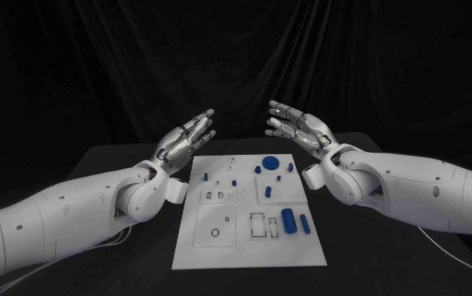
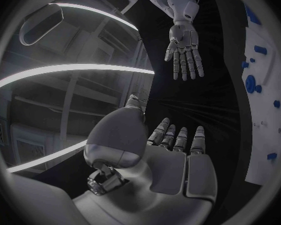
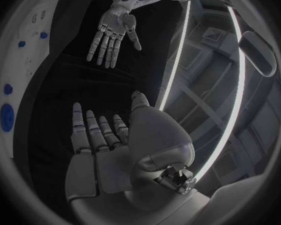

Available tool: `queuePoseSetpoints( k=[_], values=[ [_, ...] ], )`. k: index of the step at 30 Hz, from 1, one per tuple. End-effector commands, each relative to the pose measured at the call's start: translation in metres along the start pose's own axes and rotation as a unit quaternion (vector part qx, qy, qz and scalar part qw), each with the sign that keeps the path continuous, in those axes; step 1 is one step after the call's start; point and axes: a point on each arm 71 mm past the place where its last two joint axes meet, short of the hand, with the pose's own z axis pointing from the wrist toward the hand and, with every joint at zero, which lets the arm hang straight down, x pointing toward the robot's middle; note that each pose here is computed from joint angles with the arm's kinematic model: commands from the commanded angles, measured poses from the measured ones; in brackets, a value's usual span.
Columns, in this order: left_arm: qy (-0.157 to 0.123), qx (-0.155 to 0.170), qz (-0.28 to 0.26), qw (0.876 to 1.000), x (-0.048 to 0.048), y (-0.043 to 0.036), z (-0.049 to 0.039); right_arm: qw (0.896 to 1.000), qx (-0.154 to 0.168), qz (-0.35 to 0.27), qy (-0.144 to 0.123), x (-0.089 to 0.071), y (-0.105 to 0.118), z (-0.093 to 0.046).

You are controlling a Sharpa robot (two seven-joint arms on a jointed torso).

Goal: Assemble the parts on the task board

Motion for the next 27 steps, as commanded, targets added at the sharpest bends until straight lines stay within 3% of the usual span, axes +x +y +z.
queuePoseSetpoints(
  k=[1,3,7,10,13,21,22,23,27],
  values=[
    [0.028,0.054,-0.014,0.998,0.0032,-0.0109,-0.0032,0.996,-0.014,-0.064,0.069,0.005,0.008,0.004],
    [0.027,0.053,-0.012,0.998,0.0012,-0.0130,-0.0065,0.992,-0.018,-0.096,0.082,0.003,0.013,0.007],
    [0.023,0.057,-0.008,0.998,-0.0044,-0.0213,-0.0143,0.975,-0.026,-0.193,0.110,-0.001,0.034,0.021],
    [0.023,0.059,-0.004,0.998,-0.0071,-0.0280,-0.0181,0.952,-0.032,-0.278,0.124,-0.005,0.050,0.032],
    [0.023,0.066,0.001,0.998,-0.0082,-0.0369,-0.0197,0.919,-0.031,-0.368,0.135,-0.007,0.063,0.043],
    [0.019,0.092,0.018,0.995,-0.0094,-0.0658,-0.0207,0.802,-0.019,-0.575,0.160,-0.010,0.075,0.066],
    [0.019,0.094,0.019,0.995,-0.0095,-0.0673,-0.0207,0.795,-0.018,-0.584,0.162,-0.011,0.074,0.067],
    [0.019,0.097,0.021,0.995,-0.0100,-0.0721,-0.0213,0.771,-0.012,-0.613,0.169,-0.011,0.073,0.070],
    [0.020,0.103,0.023,0.994,-0.0103,-0.0798,-0.0229,0.730,0.000,-0.660,0.177,-0.012,0.071,0.075]
  ],
)
